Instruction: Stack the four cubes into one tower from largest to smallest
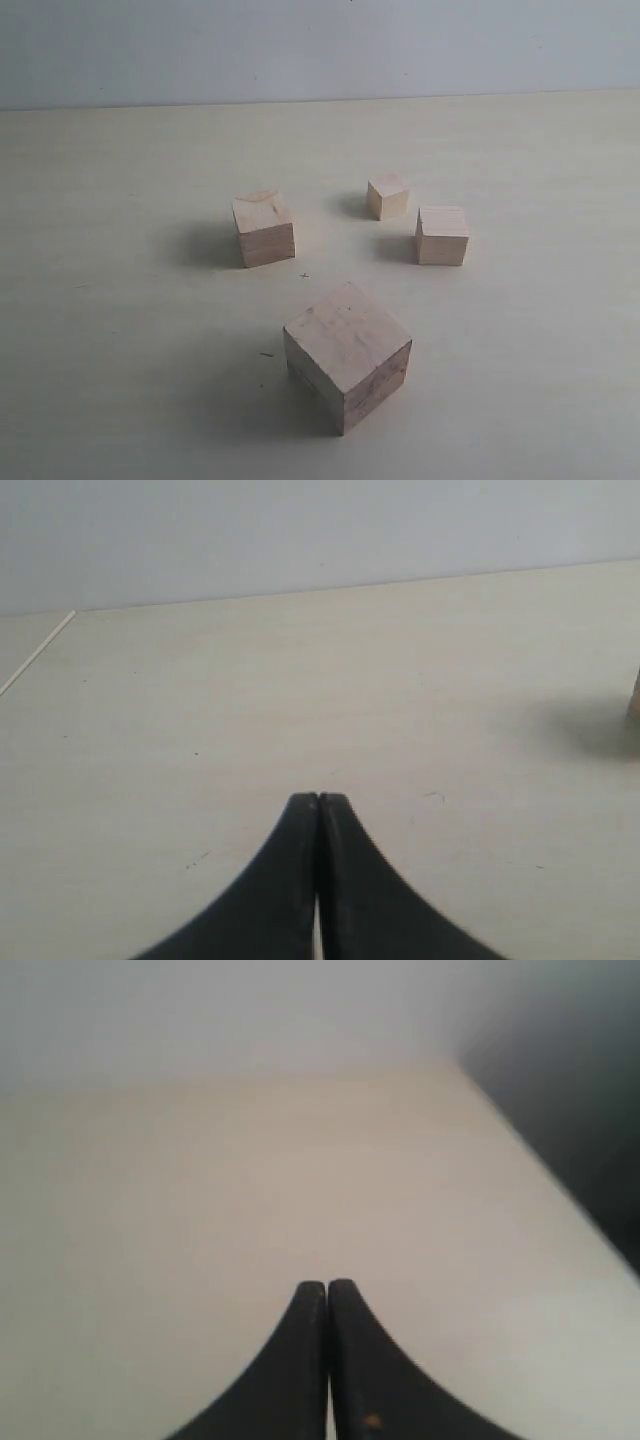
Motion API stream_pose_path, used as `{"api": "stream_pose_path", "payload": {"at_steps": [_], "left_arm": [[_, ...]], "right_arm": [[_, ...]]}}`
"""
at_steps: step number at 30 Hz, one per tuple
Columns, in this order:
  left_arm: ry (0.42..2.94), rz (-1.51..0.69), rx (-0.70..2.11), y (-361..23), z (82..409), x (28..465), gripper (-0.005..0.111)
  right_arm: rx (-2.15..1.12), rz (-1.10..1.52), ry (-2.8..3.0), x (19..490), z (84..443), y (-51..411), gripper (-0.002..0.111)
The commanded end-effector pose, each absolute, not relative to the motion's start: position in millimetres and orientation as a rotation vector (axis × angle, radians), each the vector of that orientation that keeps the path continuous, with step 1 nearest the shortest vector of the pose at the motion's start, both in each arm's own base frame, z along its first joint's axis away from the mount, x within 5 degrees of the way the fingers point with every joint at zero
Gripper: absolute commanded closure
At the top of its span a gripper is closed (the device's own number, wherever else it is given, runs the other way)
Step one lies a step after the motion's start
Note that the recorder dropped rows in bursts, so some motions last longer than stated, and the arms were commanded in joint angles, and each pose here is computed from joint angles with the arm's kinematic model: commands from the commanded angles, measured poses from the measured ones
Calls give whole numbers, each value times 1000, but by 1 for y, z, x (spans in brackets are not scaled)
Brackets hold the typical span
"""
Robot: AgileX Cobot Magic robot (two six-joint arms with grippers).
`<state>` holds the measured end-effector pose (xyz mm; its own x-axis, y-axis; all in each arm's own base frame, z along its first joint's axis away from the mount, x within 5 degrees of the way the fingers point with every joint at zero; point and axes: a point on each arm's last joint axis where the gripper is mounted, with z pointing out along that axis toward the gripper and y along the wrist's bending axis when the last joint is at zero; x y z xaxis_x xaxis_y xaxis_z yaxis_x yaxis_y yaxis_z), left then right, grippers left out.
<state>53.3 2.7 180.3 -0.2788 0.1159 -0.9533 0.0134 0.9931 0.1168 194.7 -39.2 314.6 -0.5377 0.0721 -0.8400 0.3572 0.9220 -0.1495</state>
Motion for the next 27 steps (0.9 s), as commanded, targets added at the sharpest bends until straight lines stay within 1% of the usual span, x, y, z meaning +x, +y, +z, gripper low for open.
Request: {"api": "stream_pose_path", "payload": {"at_steps": [1,3,4,6,7,11,14,18,24,27], "left_arm": [[1830,95,102,2,182,53,107],[1830,95,102,2,182,53,107],[1830,95,102,2,182,53,107],[1830,95,102,2,182,53,107],[1833,90,96,2,182,53,107],[1833,90,96,2,182,53,107],[1833,90,96,2,182,53,107],[1833,90,96,2,182,53,107],[1833,90,96,2,182,53,107],[1833,90,96,2,182,53,107]], "right_arm": [[138,-143,2730,209,255,-17,108],[-91,188,2866,214,241,6,108],[-175,307,2882,217,237,13,108],[-204,543,2884,220,233,27,108],[-227,595,2877,220,233,30,108],[-413,623,2870,216,232,52,108],[-699,636,2834,206,232,84,108],[-1053,591,2782,185,230,121,108],[-1270,655,2730,162,229,152,108],[-1396,653,2676,155,220,165,108]]}}
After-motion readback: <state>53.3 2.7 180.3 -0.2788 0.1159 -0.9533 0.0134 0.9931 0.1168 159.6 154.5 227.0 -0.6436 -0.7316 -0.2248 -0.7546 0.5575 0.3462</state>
